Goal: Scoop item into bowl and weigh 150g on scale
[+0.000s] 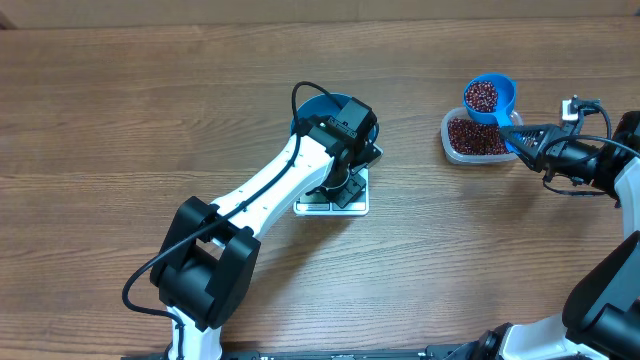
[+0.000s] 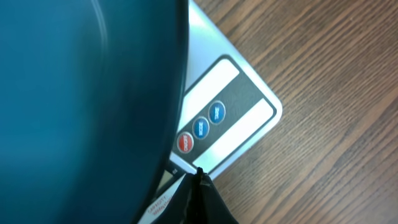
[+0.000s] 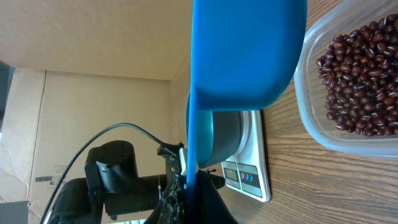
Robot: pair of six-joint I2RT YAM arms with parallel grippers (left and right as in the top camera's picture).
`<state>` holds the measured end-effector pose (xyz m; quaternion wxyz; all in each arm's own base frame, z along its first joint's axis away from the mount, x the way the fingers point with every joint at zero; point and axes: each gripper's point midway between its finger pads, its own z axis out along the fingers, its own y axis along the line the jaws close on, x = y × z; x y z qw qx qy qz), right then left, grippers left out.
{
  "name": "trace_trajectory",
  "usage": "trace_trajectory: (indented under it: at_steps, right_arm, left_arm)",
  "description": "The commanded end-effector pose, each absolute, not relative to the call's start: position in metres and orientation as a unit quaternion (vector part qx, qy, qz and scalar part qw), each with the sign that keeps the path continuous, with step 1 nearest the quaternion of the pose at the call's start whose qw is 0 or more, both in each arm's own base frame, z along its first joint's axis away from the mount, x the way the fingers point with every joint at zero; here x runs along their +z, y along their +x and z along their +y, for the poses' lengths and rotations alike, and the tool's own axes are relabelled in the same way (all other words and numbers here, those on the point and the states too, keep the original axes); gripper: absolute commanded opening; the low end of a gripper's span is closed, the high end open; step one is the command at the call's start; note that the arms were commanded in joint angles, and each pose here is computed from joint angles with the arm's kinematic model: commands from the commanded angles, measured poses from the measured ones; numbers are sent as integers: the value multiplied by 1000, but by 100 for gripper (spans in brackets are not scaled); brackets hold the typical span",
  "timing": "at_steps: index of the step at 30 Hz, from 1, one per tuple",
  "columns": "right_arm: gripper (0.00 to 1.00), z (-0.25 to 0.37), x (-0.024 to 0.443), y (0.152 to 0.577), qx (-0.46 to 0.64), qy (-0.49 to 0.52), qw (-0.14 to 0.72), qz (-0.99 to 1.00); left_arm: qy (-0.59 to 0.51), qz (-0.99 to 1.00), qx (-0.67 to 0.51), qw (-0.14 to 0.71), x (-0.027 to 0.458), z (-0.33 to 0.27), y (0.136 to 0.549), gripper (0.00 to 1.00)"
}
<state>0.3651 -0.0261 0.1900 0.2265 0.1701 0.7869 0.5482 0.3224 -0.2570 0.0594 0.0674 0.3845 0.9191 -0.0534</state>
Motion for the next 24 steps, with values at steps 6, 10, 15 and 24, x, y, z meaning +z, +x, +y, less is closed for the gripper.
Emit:
trace_trajectory:
  at_steps: [6,10,15,24]
  right_arm:
    - [4,-27,198,367,560,157,238,778]
    - [4,-27,198,367,560,157,238,778]
    - [4,-27,198,367,560,157,238,778]
    - [4,-27,198,367,560,158,238,778]
  left_arm:
    - [419,905,-55,56,49,-268,309,4]
    - [424,903,-54,56,49,-268,308,4]
    - [430,900,-53,52,49,-267,306,4]
    - [443,894,-43,41,41,-260,301,4]
